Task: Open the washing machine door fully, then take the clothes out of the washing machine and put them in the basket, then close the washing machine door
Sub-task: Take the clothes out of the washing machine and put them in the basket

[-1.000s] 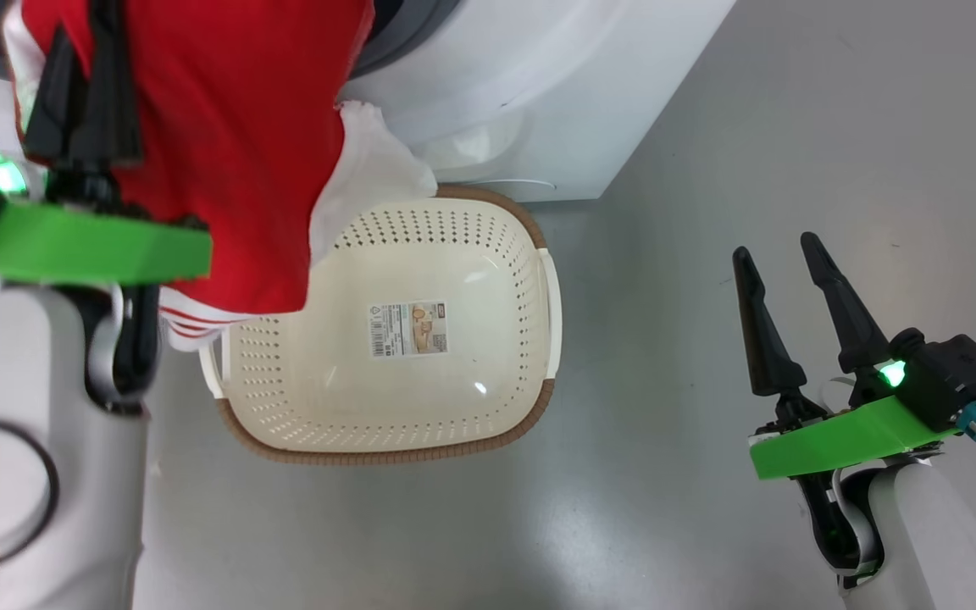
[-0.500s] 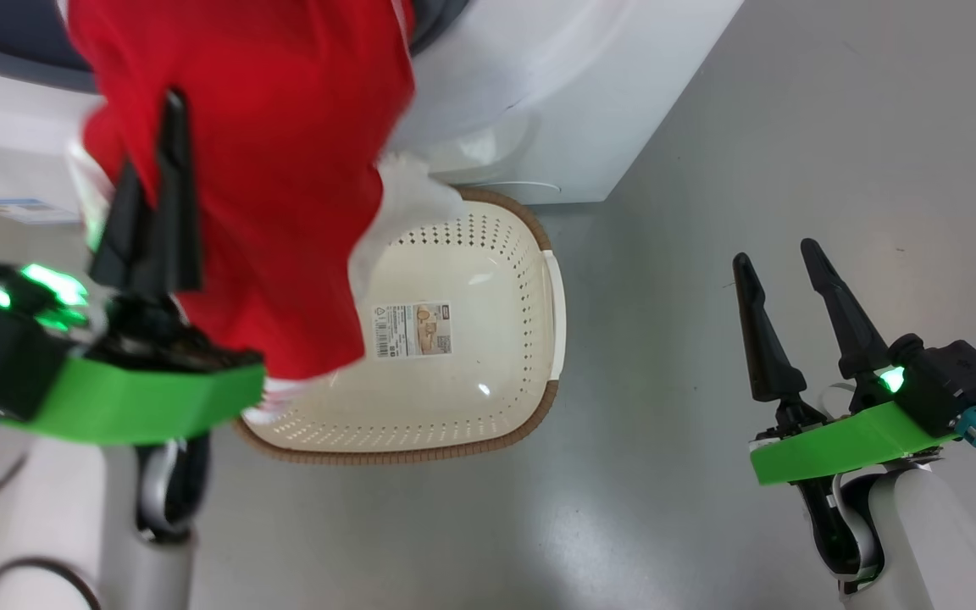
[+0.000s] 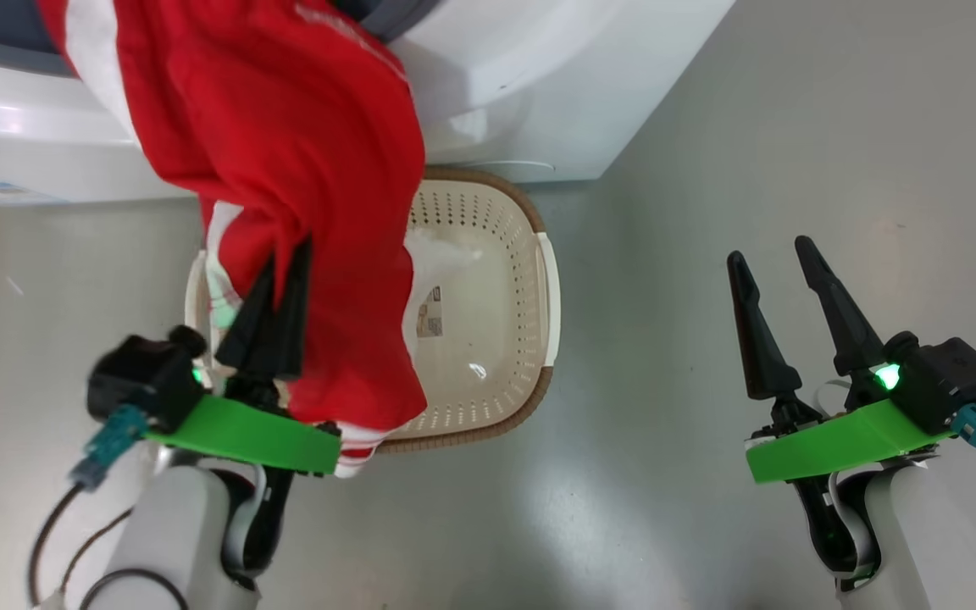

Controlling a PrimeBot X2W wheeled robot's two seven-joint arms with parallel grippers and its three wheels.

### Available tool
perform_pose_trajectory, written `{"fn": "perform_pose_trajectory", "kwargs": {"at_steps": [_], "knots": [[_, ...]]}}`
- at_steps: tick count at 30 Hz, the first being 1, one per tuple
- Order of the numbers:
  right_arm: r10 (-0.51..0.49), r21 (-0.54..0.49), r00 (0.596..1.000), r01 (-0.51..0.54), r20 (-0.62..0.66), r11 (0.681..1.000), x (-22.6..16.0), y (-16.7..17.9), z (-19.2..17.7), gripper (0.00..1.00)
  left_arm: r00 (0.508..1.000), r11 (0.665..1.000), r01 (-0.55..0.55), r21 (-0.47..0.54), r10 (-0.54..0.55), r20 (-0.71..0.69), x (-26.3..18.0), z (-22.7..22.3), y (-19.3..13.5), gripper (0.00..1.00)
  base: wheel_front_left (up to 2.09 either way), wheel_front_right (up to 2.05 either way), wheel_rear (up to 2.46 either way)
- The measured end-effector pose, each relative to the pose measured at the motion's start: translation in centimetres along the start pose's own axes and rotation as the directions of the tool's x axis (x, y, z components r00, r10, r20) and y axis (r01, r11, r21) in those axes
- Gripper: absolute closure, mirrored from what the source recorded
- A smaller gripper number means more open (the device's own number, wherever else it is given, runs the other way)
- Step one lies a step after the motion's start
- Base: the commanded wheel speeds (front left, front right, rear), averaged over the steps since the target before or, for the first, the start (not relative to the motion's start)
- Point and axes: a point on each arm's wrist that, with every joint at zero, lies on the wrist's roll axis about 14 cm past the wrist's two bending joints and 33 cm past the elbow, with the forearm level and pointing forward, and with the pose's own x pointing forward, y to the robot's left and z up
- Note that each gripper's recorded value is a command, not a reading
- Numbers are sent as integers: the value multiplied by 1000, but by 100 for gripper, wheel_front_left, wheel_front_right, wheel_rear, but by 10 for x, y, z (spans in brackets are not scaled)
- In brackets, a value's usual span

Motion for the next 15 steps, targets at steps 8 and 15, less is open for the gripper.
{"fn": "perform_pose_trajectory", "kwargs": {"at_steps": [8,15], "knots": [[-20,-1,1000,20,-11,1000,3,-9,-6,0,987,1000,15,-3,-15,-160,6,-55,-2,100,0,0,0],[-28,2,999,28,-16,1000,8,-13,-11,0,960,1000,12,21,-6,-279,9,-93,7,100,0,0,0]]}}
